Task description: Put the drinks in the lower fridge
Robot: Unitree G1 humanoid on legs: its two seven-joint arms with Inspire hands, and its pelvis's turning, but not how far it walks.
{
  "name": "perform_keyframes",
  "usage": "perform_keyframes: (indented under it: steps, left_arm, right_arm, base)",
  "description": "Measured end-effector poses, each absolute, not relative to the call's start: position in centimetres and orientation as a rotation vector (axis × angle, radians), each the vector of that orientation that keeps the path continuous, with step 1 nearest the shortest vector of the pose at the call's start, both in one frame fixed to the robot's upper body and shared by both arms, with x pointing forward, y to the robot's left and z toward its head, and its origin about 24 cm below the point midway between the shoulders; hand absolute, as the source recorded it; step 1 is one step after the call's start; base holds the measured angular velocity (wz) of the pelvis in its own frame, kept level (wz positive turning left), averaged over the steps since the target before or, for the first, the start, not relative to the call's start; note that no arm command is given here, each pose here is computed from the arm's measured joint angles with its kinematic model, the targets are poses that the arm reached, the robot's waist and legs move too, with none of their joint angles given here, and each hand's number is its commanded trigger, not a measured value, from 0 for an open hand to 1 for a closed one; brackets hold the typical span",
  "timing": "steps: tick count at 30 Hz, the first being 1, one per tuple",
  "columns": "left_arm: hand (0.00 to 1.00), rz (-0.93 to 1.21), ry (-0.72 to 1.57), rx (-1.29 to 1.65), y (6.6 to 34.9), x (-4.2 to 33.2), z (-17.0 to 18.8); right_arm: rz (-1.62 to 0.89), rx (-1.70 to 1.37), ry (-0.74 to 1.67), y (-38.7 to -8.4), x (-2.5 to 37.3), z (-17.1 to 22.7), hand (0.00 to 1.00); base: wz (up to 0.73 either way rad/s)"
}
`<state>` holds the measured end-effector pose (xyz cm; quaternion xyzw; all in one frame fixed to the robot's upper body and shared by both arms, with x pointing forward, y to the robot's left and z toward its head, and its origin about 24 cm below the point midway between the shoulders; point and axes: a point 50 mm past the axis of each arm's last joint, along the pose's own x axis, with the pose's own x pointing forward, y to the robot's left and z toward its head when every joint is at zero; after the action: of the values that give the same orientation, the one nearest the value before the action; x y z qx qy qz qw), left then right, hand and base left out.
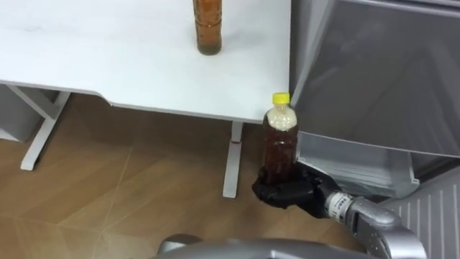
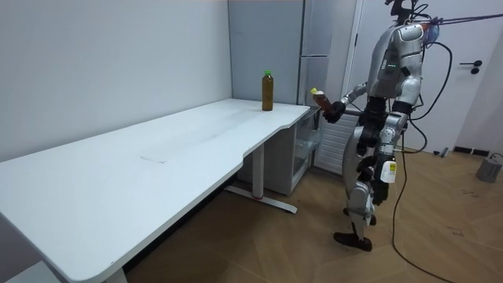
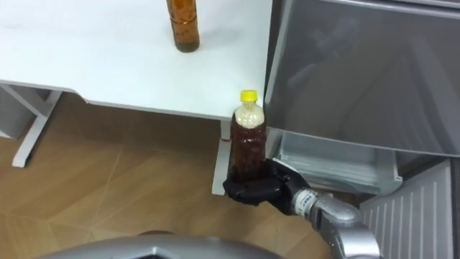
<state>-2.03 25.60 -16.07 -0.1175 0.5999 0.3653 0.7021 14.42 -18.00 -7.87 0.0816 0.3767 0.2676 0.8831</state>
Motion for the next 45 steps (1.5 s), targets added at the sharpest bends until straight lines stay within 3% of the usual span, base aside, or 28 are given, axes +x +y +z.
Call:
perform_keyframes:
  steps: [4,10,23,45]
  left_arm:
    - [0.0,0.498,1.378,-0.085,24.6,-0.1,-16.4]
    - [0.0,0.221,1.335,0.125,24.2,3.8,-16.4]
    - [0.0,0.176,1.329,0.165,24.6,4.4,-16.2]
    - [0.0,0.161,1.35,0.152,23.7,3.7,-16.6]
  right_arm:
    - [0.565,0.187,0.77,-17.9,14.7,-7.7,1.0]
    - [0.593,0.182,0.735,-17.6,15.9,-7.1,1.0]
    - [0.581,0.222,0.717,-16.8,16.2,-7.2,1.0]
    - [0.283,0.238,0.719,-18.0,16.6,-7.8,1.0]
  base:
    - [0.02]
    - [-0.01]
    - [-0.03]
    - [-0.04]
